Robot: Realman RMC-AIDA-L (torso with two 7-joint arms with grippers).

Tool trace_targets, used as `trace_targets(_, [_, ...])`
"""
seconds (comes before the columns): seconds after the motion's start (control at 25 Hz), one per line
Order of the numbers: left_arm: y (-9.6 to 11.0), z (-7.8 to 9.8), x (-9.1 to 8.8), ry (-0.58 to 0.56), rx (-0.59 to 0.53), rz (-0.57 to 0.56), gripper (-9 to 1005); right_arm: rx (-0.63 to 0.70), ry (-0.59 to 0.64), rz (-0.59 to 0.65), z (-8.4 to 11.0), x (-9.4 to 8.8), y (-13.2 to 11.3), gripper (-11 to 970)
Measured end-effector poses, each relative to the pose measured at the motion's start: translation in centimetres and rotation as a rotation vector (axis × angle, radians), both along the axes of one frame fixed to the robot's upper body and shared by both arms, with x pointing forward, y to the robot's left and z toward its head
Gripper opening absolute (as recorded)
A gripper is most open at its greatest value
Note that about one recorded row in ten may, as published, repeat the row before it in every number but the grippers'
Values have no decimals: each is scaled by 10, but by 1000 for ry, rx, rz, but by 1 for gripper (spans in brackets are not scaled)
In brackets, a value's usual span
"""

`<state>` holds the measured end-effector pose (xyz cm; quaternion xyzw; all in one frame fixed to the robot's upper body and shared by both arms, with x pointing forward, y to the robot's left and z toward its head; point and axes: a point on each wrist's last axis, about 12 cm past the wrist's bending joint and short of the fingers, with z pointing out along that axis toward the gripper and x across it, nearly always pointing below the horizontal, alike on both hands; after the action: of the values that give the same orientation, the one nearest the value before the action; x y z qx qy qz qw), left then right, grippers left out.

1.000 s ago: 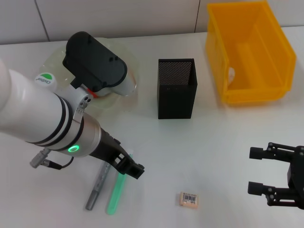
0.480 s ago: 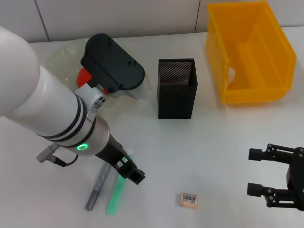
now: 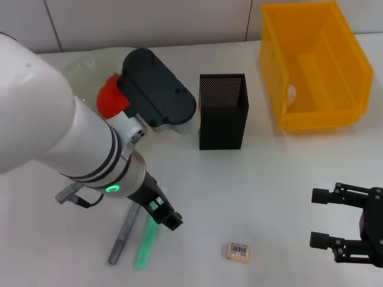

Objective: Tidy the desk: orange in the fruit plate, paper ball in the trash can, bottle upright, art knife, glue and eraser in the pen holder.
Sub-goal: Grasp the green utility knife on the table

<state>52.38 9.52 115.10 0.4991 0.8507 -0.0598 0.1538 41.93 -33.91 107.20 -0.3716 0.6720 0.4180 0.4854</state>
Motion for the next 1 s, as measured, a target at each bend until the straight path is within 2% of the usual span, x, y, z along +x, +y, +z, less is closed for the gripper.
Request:
trace_targets(0.08, [-1, -5, -1, -32, 44, -22, 842, 0, -1, 0, 0, 0, 0, 765])
trace_targets(0.32, [-2, -9, 0, -37, 80, -35, 842, 2, -2, 2, 0, 0, 1, 765])
trace_targets(0.68, [-13, -1, 7, -25, 121, -72, 842, 9, 2, 3, -1, 1, 2, 765])
trace_targets(1.0, [-26, 2, 11, 39, 125, -100, 841, 11, -4, 11, 0, 4, 4, 765])
